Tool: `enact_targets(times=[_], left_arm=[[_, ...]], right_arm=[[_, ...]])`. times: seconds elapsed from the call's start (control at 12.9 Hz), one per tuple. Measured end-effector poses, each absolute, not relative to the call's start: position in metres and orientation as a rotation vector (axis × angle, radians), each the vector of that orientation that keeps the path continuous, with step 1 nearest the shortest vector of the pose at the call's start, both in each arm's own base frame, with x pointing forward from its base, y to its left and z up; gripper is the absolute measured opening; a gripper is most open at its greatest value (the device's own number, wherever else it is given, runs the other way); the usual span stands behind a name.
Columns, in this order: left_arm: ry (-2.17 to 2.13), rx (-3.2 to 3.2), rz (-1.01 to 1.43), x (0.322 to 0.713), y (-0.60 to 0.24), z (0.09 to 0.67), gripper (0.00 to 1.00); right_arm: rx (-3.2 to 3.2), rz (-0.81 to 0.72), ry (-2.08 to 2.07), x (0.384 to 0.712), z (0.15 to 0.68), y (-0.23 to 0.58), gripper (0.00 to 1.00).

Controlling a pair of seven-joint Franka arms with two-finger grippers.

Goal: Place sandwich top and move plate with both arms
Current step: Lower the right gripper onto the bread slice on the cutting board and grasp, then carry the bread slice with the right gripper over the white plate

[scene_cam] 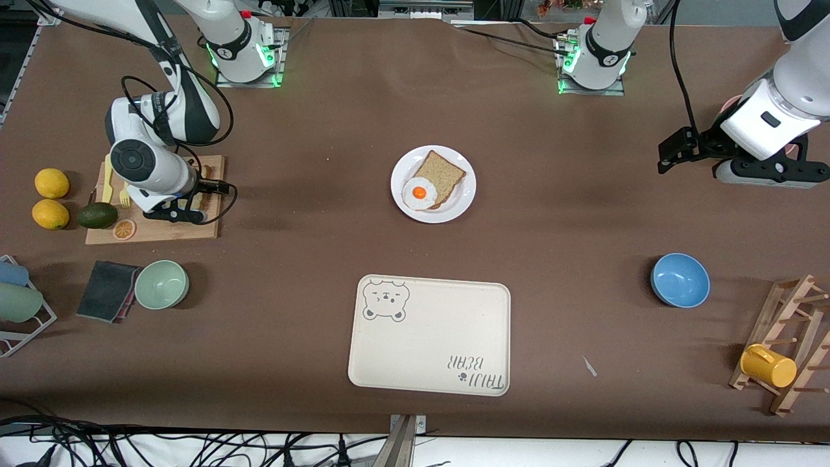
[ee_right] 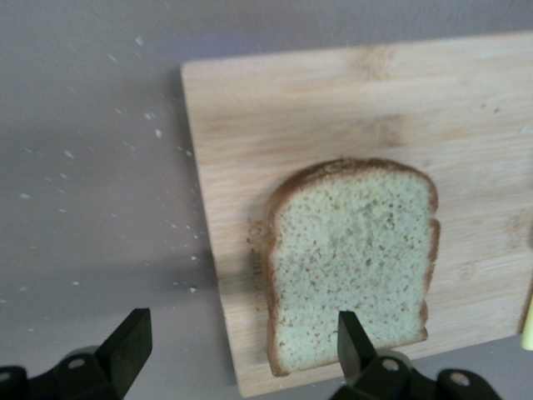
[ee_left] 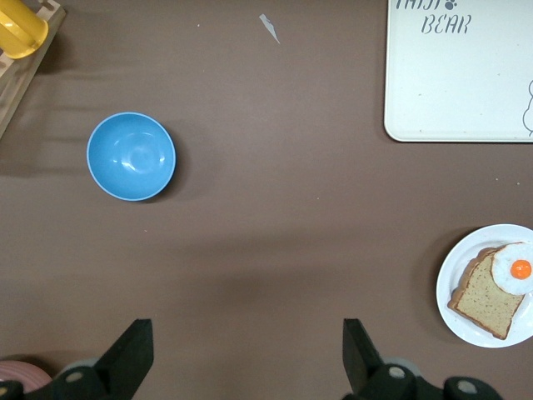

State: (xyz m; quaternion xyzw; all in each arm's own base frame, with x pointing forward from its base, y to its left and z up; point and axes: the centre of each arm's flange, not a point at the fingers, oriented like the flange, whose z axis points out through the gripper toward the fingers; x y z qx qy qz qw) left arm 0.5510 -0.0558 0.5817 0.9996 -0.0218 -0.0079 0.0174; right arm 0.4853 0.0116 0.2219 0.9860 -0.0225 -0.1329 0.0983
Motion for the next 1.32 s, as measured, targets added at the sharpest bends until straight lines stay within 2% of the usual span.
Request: enact_targets(times=[0.16,0.31,0.39,0.54,0.62,0.7,0.78,0.85,0.93,1.01,1.09,1.32], left_arm=[[-0.068,3.106,-0.025,0.551,-0.056,0.582,1.00],[-0.068,3.106,-0.025,0.551,-0.056,0.582,1.00],[-0.068,3.106,-0.025,0.551,-0.056,0.582,1.00],[-0.068,3.106,-0.025,0.551,-0.056,0.581,1.00],[-0.068,3.106,-0.025,0.551,-0.056,0.581,1.00],[-0.068,3.106,-0.025,0.551,-0.056,0.581,1.00],[-0.068,3.106,-0.025,0.551,-0.056,0.581,1.00],[-0.068,3.106,-0.025,0.551,-0.056,0.581,1.00],[-0.068,3.106,-0.025,0.551,-0.056,0.581,1.00],[-0.068,3.106,-0.025,0.551,-0.056,0.581,1.00],[-0.069,3.106,-0.025,0.551,-0.056,0.581,1.00],[-0.071,3.106,-0.025,0.551,-0.057,0.581,1.00]], right_arm=[[2.891,-0.416,-0.058,0.481,0.210,0.009,0.95],[2.877,-0.435,-0.068,0.479,0.199,0.009,0.75],[2.875,-0.440,-0.069,0.478,0.194,0.009,0.74],[2.871,-0.442,-0.079,0.478,0.188,0.005,0.50],[2.870,-0.441,-0.084,0.478,0.188,0.003,0.50],[2.869,-0.440,-0.086,0.478,0.188,0.002,0.41],[2.863,-0.439,-0.087,0.479,0.188,-0.002,0.26],[2.861,-0.439,-0.092,0.479,0.188,-0.004,0.16],[2.861,-0.439,-0.090,0.479,0.188,-0.004,0.16],[2.861,-0.439,-0.092,0.479,0.188,-0.004,0.08],[2.861,-0.439,-0.094,0.479,0.188,-0.005,0.06],[2.850,-0.455,-0.098,0.483,0.193,-0.005,0.06]])
